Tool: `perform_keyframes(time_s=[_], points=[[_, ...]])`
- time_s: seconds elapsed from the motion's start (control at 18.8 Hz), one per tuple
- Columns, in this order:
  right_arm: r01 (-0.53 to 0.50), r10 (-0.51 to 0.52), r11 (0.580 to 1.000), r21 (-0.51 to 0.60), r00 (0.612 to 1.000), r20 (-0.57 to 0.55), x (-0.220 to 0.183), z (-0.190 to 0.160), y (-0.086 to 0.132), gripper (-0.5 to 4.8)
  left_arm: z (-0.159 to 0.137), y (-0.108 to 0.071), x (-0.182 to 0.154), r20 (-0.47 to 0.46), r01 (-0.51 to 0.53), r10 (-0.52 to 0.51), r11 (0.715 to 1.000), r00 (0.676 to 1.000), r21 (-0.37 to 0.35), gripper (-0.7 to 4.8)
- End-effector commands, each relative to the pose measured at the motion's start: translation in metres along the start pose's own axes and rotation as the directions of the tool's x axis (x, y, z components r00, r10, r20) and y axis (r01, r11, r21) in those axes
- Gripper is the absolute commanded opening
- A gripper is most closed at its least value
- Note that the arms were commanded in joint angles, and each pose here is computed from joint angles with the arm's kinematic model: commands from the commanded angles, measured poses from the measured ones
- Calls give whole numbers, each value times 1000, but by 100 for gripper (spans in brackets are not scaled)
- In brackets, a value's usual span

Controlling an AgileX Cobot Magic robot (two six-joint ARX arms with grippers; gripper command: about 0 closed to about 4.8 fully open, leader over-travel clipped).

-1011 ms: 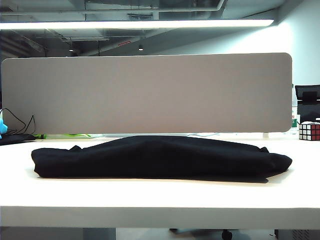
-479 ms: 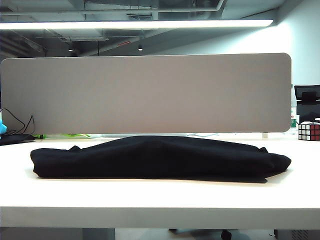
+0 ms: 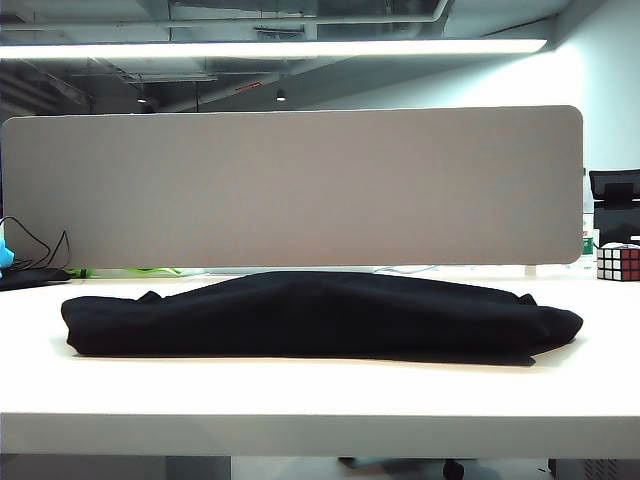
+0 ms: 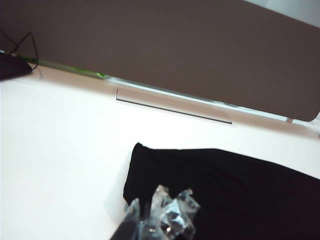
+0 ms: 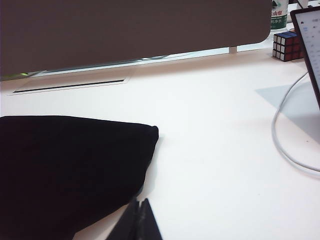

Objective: Fold the bottom side of the T-shirt horizontally towards the center, about one-third of the way, then fold the sleeve back towards the center, creating a straight line along the edge of the T-shirt, and finally fold the bottom of the T-shirt up towards the top, creating a neat rectangle.

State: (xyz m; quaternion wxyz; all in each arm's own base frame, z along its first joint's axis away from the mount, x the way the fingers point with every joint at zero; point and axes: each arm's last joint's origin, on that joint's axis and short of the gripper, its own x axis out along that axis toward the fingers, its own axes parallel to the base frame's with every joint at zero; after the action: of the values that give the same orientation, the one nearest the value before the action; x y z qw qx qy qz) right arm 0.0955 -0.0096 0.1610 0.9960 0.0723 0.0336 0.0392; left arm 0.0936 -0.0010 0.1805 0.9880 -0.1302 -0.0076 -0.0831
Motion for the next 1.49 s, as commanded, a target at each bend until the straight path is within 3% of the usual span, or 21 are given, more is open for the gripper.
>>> perform_keyframes(time_s=[0.05,0.27,0.43,0.69,0.8,1.22,1.49], points=[[0,0,1000,-6,1000,17,1,-1,0,-9,-10,3,3,24,-41,41,999,999,7,-6],[-6,7,999,-40,1000,15,2,-2,5,-9,-11,-2,4,44,-110,107,990,993,89,-6],[-85,85,995,-51,996,0,3,-4,14,-9,-12,-5,4,49,-127,123,988,991,88,-6],[-69,67,989,-134,998,-21,3,-8,24,-9,-12,-8,4,44,-98,94,991,995,95,-6],[-63,60,988,-143,998,-27,3,-8,24,-9,-12,-8,4,42,-92,87,987,995,129,-6],[-31,37,970,-240,999,21,3,-4,21,-7,-13,-10,4,21,-5,2,991,1000,136,-6],[-26,47,967,-252,996,78,3,2,21,-6,-11,-11,4,45,-9,-3,964,999,266,-6]])
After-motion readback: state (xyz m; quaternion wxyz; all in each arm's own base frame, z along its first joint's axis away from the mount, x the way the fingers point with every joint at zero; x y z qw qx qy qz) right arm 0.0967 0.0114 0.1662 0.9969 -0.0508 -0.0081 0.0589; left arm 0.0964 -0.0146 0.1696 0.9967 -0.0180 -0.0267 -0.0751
